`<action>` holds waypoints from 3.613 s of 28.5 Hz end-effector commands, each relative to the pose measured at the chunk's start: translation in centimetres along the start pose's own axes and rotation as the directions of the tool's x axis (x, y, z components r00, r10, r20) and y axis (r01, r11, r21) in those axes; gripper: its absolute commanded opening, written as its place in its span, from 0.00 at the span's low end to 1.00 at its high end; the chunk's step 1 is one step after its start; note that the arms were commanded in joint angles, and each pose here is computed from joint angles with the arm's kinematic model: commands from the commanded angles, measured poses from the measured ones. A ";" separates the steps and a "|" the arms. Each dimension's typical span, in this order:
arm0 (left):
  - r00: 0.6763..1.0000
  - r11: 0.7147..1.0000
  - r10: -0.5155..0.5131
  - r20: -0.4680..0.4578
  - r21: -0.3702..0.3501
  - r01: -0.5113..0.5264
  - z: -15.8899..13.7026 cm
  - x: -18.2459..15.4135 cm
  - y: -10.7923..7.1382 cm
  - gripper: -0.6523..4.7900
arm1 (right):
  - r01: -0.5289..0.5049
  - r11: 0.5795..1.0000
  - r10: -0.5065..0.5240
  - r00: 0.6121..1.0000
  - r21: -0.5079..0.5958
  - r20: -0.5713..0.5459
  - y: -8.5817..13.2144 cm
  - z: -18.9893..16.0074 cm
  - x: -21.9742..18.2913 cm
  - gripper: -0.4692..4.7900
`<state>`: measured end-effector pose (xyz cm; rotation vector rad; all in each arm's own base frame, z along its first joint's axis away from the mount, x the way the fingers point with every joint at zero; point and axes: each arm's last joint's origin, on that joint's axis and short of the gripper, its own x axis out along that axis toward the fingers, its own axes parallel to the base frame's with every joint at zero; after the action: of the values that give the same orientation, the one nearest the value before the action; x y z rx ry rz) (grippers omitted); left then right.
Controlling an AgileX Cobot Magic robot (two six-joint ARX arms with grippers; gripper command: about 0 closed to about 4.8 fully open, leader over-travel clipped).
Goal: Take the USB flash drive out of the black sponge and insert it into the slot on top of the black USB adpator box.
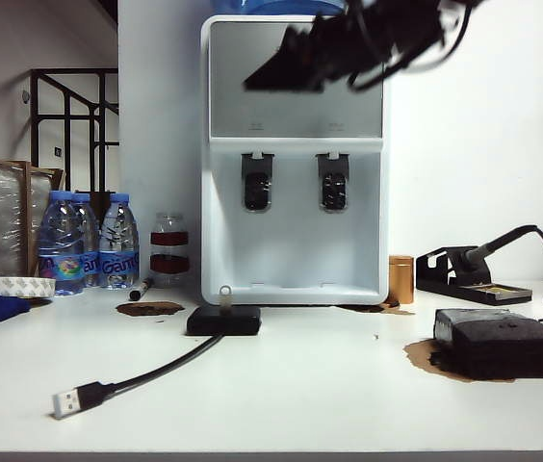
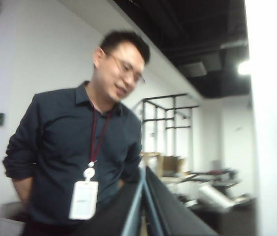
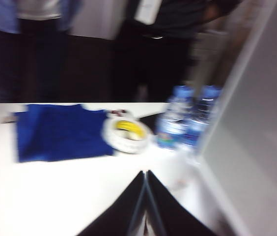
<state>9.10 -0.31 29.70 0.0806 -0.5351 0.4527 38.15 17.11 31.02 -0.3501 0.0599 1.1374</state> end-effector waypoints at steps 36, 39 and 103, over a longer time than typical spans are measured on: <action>0.924 0.962 -0.248 -0.291 0.037 0.270 -5.6 -4.3 0.9 0.11 | 0.721 0.588 -0.801 0.582 0.367 0.141 19.5 -8.3 -24.9 0.09; 0.930 0.953 -0.275 -0.242 0.062 0.298 -7.1 -4.5 0.9 0.11 | 0.728 0.565 -0.816 0.564 0.389 0.130 20.0 -10.0 -24.7 0.09; 0.689 0.886 -0.392 -0.610 -0.049 0.461 -13.0 -6.9 0.9 0.11 | 0.595 0.579 -0.696 0.717 0.558 -0.042 23.1 -15.5 -23.2 0.09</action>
<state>9.62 0.26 14.98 0.1566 0.1603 0.0294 9.58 0.66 16.00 0.2432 0.0796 0.3567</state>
